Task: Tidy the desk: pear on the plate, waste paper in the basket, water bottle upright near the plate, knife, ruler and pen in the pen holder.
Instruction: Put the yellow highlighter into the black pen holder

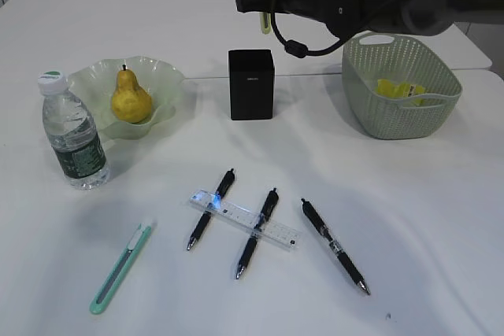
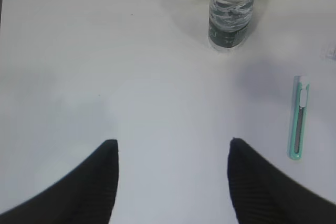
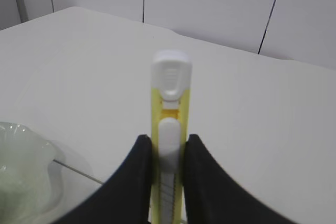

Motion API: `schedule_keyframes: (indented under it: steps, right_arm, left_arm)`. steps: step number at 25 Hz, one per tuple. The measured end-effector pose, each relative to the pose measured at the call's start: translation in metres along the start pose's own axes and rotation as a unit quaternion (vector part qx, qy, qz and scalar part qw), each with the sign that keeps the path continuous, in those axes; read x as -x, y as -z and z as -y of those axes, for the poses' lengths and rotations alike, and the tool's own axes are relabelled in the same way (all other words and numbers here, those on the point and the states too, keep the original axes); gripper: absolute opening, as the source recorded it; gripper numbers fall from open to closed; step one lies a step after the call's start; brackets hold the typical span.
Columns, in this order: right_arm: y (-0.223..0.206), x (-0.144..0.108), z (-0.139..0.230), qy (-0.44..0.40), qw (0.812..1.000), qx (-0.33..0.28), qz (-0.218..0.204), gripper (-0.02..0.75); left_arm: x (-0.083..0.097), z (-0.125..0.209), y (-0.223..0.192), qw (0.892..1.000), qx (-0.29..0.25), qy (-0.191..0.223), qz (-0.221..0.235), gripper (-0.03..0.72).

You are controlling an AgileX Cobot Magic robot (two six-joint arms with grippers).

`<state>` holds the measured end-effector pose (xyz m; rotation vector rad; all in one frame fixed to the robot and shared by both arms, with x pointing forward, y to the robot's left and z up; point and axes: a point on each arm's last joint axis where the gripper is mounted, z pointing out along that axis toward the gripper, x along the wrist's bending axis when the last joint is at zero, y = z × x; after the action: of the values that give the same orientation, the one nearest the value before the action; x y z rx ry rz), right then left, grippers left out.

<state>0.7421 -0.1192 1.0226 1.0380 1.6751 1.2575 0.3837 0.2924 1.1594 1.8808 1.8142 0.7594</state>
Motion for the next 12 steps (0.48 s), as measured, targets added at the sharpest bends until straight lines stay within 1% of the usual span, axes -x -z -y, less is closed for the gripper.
schedule_keyframes:
  steps: [6,12]
  right_arm:
    - [-0.01,-0.003,0.019,0.034,0.999,0.0,-0.007,0.144]
    - [-0.015,-0.005,0.025,0.041,0.999,0.016,-0.009,0.144]
  left_arm:
    - [0.0,0.0,0.0,1.0,0.001,0.0,-0.001,0.457]
    - [0.0,0.0,0.0,1.0,0.001,0.0,-0.001,0.456]
